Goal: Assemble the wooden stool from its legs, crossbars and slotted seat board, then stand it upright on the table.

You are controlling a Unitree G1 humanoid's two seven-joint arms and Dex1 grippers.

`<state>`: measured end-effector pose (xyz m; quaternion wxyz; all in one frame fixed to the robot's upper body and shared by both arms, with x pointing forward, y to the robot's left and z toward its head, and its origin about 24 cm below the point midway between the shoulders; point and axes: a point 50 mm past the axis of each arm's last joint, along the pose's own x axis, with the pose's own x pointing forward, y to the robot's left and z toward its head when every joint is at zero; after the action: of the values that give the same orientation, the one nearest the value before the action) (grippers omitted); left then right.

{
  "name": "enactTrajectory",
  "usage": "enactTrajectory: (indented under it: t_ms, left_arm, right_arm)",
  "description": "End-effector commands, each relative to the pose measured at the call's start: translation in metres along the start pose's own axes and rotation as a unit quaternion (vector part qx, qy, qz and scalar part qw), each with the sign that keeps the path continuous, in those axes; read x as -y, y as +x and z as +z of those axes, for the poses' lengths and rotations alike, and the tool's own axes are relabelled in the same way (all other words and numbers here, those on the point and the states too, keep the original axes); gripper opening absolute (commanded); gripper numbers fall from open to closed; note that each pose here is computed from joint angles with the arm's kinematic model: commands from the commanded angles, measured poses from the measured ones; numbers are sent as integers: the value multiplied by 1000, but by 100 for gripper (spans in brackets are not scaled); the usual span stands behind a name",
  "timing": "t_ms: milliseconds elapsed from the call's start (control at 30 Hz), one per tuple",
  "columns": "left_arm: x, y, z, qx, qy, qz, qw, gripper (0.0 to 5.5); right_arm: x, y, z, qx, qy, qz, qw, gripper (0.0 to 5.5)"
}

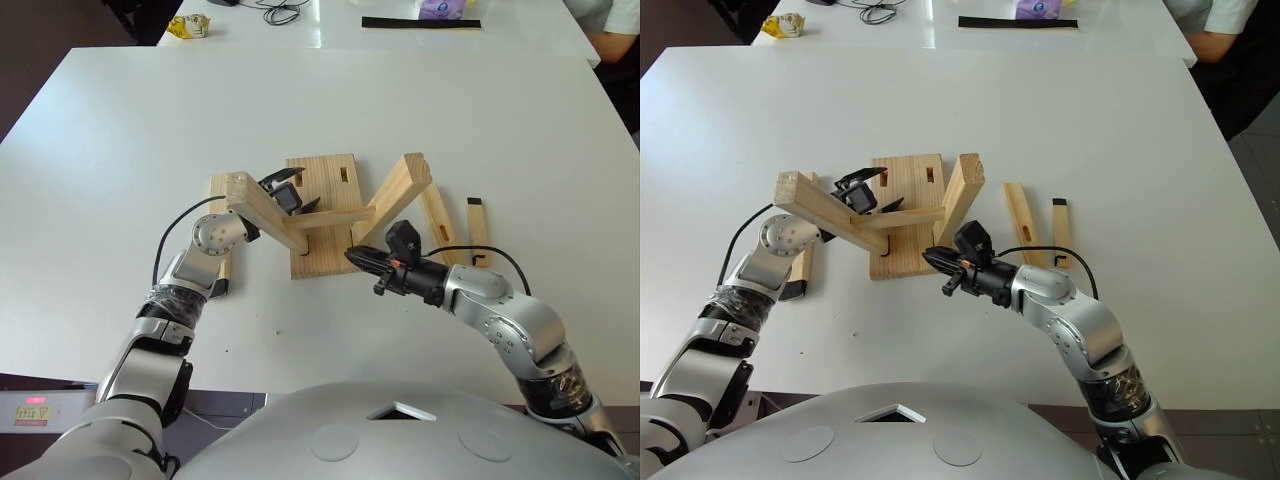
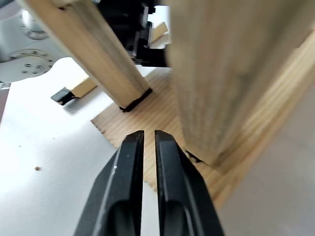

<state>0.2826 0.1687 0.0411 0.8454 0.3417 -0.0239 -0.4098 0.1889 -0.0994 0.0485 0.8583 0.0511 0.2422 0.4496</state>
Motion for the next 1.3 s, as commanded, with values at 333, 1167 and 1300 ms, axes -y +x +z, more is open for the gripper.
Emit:
enactTrajectory:
  t_ms: [333,1167,1300]
  left_arm:
    - [25,-23,-8,-25,18,-70,997,334]
    - [28,-32,-10,-47,10,-75,996,334]
    - [30,-32,-10,-47,12,-80,996,334]
  right_arm:
    - [29,-21,-12,-40,-52,-70,995,40]
    - [-16,-3,-11,-1,-36,1,999,40]
    - [-14,3,-25,-21,-41,-26,999,40]
